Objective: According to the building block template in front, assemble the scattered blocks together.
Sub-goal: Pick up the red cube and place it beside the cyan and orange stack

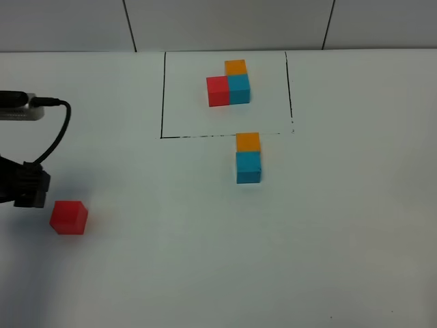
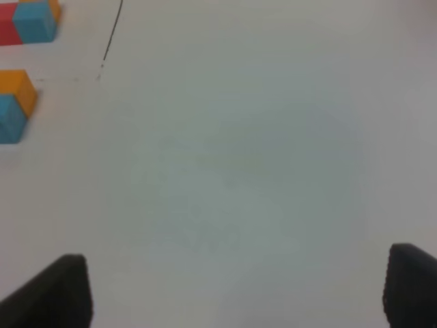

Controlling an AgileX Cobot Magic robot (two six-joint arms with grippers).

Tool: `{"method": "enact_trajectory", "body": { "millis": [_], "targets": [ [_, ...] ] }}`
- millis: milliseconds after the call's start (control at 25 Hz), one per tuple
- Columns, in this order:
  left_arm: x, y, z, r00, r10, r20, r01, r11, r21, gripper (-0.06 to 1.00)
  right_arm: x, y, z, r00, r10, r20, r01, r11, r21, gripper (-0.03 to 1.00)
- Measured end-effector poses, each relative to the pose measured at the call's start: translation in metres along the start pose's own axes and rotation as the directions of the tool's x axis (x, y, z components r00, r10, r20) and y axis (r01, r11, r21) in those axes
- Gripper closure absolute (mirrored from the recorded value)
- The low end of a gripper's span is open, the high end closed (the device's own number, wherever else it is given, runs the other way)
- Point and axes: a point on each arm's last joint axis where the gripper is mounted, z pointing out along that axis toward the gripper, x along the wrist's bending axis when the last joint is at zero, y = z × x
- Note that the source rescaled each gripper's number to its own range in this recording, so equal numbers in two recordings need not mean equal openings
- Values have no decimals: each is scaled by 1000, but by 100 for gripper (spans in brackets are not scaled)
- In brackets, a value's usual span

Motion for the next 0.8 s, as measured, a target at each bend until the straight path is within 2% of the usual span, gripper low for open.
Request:
{"method": "enact_trajectory", "body": {
  "millis": [240,320,600,800],
  "targets": [
    [-31,10,31,995,97,36,-98,995,18,9,0,0,0,1000,0,0,0,1000,0,24],
    [-39,11,39,995,98,36,-99,995,32,9,0,0,0,1000,0,0,0,1000,0,24],
    [-33,9,51,997,58,-52,-53,994,96,9,0,0,0,1000,0,0,0,1000,0,24],
    [-31,5,53,997,52,-64,-45,993,109,9,0,0,0,1000,0,0,0,1000,0,24]
  ]
}}
